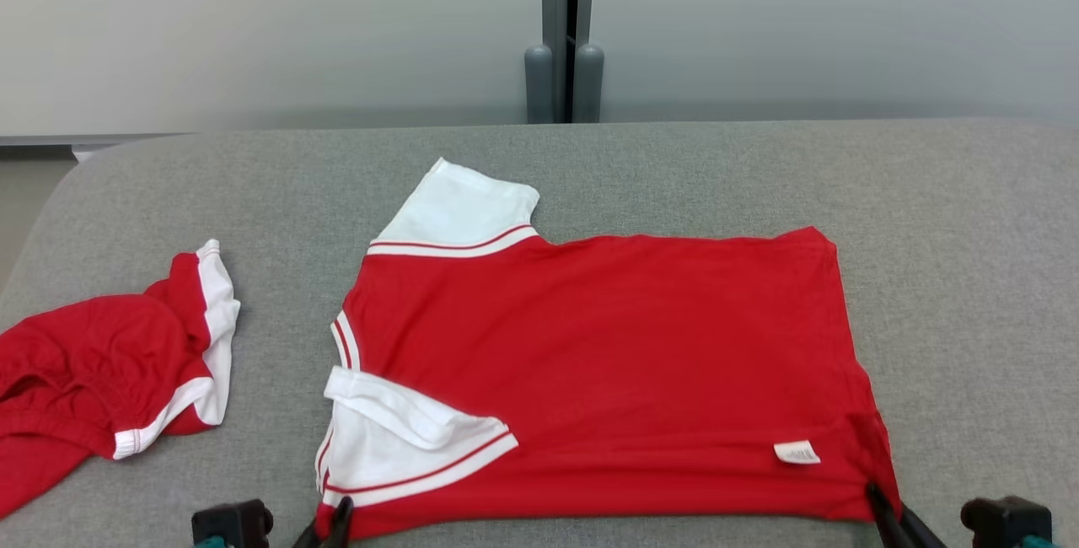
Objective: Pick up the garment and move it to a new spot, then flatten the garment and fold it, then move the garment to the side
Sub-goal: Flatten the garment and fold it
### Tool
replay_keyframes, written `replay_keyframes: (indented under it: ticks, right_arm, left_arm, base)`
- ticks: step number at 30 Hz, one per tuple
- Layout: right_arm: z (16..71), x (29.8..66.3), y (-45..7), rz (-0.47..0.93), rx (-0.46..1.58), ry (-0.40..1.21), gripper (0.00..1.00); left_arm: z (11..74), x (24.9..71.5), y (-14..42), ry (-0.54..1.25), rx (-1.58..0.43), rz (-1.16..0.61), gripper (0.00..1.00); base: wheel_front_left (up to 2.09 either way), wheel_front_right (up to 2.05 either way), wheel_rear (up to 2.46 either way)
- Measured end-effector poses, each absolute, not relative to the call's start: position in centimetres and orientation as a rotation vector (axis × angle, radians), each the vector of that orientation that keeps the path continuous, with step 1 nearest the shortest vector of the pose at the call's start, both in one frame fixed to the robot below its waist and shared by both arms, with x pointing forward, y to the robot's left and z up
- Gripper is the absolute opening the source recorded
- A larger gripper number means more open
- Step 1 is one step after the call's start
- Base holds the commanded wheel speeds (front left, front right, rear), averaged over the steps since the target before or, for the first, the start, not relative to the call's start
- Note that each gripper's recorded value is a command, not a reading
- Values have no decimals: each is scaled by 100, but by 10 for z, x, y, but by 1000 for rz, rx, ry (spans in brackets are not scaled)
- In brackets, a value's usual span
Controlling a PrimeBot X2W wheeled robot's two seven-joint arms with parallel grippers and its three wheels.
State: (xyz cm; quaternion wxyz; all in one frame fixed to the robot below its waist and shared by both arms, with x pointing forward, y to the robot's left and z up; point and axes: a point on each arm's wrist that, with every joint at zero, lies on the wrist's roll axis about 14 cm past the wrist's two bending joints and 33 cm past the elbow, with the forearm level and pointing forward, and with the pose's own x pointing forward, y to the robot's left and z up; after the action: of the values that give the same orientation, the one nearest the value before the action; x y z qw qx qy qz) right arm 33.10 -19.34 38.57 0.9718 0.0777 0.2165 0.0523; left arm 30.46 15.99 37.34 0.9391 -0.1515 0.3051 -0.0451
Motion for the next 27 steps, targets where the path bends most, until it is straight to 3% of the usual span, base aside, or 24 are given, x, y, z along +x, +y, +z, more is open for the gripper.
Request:
replay_keyframes:
  ticks: [13, 14, 15, 19, 27]
  right_arm:
    - [376, 284, -206, 45, 176, 505, 0]
    - [376, 283, -205, 44, 176, 505, 33]
    - [376, 283, -205, 44, 177, 503, 100]
    - [391, 292, -205, 38, 169, 434, 100]
    - [479, 337, -206, 51, 100, 106, 100]
  left_arm:
    - [361, 259, 146, 713, -330, -103, 0]
    - [362, 260, 147, 705, -329, -102, 36]
    - [362, 261, 147, 698, -319, -97, 100]
    - [379, 279, 153, 580, -284, -68, 100]
    - [453, 332, 160, 221, -148, -62, 100]
  base:
    - [0, 0, 0]
    - [0, 0, 0]
    - [0, 0, 0]
    - [0, 0, 0]
    - [0, 0, 0]
